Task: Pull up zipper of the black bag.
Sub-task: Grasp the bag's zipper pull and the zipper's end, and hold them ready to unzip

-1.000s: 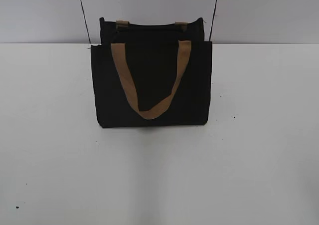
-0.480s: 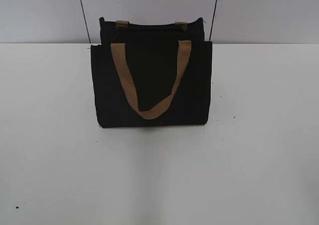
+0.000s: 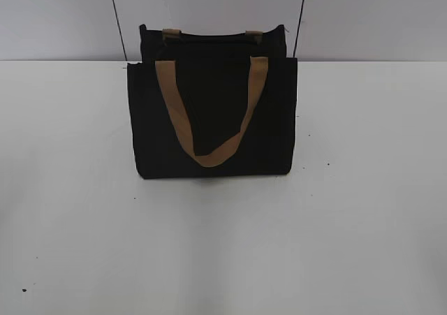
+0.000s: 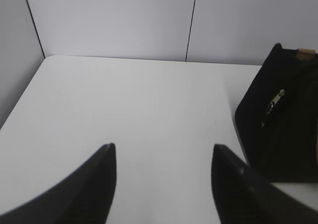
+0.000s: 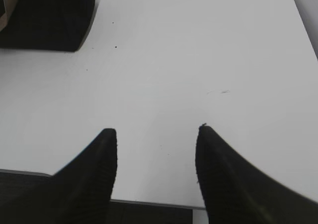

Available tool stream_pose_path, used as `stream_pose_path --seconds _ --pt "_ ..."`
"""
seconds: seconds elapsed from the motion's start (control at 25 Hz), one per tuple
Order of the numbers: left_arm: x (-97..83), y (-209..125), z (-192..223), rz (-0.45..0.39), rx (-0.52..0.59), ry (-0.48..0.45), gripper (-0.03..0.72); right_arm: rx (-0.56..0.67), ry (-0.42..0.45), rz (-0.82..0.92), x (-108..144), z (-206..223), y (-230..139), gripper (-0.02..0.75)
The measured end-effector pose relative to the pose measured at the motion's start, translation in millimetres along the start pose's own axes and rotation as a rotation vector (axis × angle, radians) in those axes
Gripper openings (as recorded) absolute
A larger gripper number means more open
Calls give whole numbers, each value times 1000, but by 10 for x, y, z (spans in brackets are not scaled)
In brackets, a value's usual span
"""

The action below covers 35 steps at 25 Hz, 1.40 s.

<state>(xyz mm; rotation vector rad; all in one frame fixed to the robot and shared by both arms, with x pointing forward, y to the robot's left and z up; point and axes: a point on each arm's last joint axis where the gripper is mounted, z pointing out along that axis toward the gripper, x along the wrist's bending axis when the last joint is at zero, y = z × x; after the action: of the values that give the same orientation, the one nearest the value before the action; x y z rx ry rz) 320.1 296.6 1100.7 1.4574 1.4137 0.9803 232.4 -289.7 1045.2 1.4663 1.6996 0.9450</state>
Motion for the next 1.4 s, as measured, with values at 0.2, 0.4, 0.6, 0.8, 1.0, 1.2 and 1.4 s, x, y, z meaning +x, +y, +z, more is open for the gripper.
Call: stream_pose_path --seconds 0.2,0.4,0.6,0.8,1.0,1.2,1.4 --pt "6 132 391 26 -29 10 498 0 0 0 0 0 0 393" --pt "-3 195 1010 49 -71 3 498 0 0 0 0 0 0 393" --pt "-34 91 1562 65 -88 -20 498 0 0 0 0 0 0 393" --pt "-219 -141 2021 111 -91 -106 494 0 0 0 0 0 0 393" --pt "-277 -468 2352 119 -13 -134 425 0 0 0 0 0 0 393" --pt "-300 -743 2610 68 -19 -155 370 0 0 0 0 0 0 393" --pt "-354 -1008 2816 20 -91 -211 362 0 0 0 0 0 0 393"
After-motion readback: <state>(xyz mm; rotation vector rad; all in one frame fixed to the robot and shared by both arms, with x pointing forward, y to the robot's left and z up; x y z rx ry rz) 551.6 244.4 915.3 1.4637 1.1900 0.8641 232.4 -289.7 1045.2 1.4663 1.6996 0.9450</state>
